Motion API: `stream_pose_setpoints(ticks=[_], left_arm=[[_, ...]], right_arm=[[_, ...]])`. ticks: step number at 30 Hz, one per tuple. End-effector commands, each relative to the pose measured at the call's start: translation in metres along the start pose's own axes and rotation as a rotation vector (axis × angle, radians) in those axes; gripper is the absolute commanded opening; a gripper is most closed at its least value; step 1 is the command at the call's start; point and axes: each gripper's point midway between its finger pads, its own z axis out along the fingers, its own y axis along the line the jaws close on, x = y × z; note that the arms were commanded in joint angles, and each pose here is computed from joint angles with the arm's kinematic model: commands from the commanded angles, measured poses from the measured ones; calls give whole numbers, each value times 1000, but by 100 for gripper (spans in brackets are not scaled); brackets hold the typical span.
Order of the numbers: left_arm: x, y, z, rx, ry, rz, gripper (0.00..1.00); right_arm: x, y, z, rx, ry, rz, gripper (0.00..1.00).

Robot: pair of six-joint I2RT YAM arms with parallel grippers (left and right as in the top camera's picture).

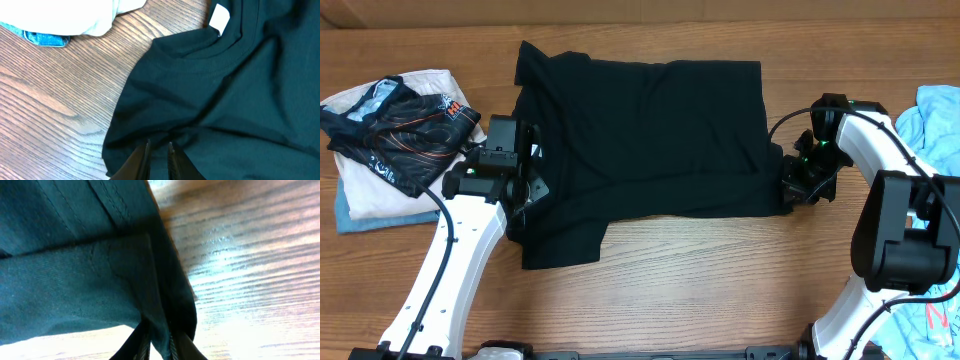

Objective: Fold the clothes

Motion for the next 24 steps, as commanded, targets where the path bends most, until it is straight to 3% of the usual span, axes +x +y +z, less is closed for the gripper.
stream_pose_setpoints(ticks=[1, 5, 13, 24], left_arm=[[-1, 2, 0, -2, -5, 6, 16], [0, 3, 0, -5, -1, 8, 16], [9, 10, -1, -36, 36, 20, 16], [20, 22, -2, -86, 80, 36, 16]], right_arm=[[-5, 5, -14, -10, -44, -6, 15], [-3, 4, -15, -8, -33, -4, 4], [19, 0, -15, 11, 53, 11, 4], [18, -3, -15, 29, 49, 11, 4]])
